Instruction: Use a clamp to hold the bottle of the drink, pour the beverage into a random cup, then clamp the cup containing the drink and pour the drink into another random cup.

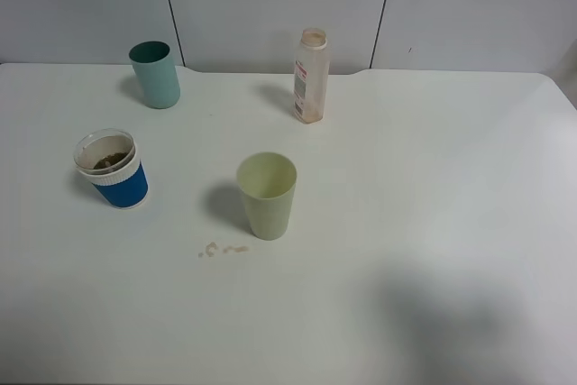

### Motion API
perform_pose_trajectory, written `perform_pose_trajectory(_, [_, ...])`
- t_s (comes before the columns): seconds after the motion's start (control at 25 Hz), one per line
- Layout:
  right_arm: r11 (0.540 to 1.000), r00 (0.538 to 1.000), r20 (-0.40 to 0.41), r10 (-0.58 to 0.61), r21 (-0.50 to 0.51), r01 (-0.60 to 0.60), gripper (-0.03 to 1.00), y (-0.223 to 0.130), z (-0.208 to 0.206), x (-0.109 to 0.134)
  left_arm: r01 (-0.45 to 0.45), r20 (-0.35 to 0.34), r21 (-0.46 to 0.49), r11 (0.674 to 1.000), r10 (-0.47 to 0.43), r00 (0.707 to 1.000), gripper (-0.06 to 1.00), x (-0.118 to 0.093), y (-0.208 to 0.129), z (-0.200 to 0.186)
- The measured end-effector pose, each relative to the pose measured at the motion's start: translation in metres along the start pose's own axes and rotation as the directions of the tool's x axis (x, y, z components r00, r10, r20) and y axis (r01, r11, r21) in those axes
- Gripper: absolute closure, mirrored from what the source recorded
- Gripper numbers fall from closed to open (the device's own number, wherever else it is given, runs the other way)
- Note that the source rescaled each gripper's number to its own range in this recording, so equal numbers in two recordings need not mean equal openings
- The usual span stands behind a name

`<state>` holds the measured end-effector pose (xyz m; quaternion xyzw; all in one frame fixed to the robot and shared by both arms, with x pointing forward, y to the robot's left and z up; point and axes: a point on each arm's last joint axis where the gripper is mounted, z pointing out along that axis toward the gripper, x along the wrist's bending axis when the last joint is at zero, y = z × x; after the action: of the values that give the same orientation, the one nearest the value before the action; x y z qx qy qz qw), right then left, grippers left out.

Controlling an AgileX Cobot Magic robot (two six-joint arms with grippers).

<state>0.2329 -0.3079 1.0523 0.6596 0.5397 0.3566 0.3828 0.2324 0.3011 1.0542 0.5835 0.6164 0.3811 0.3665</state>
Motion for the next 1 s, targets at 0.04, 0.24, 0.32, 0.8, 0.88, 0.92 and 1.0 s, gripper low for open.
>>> perform_pose_trajectory(0.04, [1.0, 1.0, 0.0, 0.0, 0.0, 0.0, -0.03, 0.0, 0.0, 0.0, 0.003, 0.005, 0.0, 1.0, -0.003, 1.0, 0.0, 0.0, 0.0, 0.0])
perform_pose_trajectory(0.24, [1.0, 1.0, 0.0, 0.0, 0.0, 0.0, -0.03, 0.0, 0.0, 0.0, 0.013, 0.043, -0.154, 0.988, -0.006, 0.999, -0.05, -0.004, 0.017, -0.005])
perform_pose_trajectory(0.32, [1.0, 1.0, 0.0, 0.0, 0.0, 0.0, -0.03, 0.0, 0.0, 0.0, 0.001, 0.057, -0.211, 0.977, 0.011, 0.998, -0.05, -0.005, 0.028, -0.002])
perform_pose_trajectory(0.8, [1.0, 1.0, 0.0, 0.0, 0.0, 0.0, -0.03, 0.0, 0.0, 0.0, -0.096, 0.04, -0.103, 0.99, 0.1, 0.994, -0.05, -0.005, 0.064, 0.057])
perform_pose_trajectory(0.88, [1.0, 1.0, 0.0, 0.0, 0.0, 0.0, -0.03, 0.0, 0.0, 0.0, -0.105, 0.042, -0.067, 0.992, 0.108, 0.993, -0.06, -0.005, 0.066, 0.067])
perform_pose_trajectory(0.92, [1.0, 1.0, 0.0, 0.0, 0.0, 0.0, -0.03, 0.0, 0.0, 0.0, -0.113, 0.042, -0.057, 0.992, 0.115, 0.992, -0.05, -0.005, 0.066, 0.071])
perform_pose_trajectory(1.0, [1.0, 1.0, 0.0, 0.0, 0.0, 0.0, -0.03, 0.0, 0.0, 0.0, -0.128, 0.041, -0.037, 0.991, 0.13, 0.991, -0.05, -0.005, 0.063, 0.083])
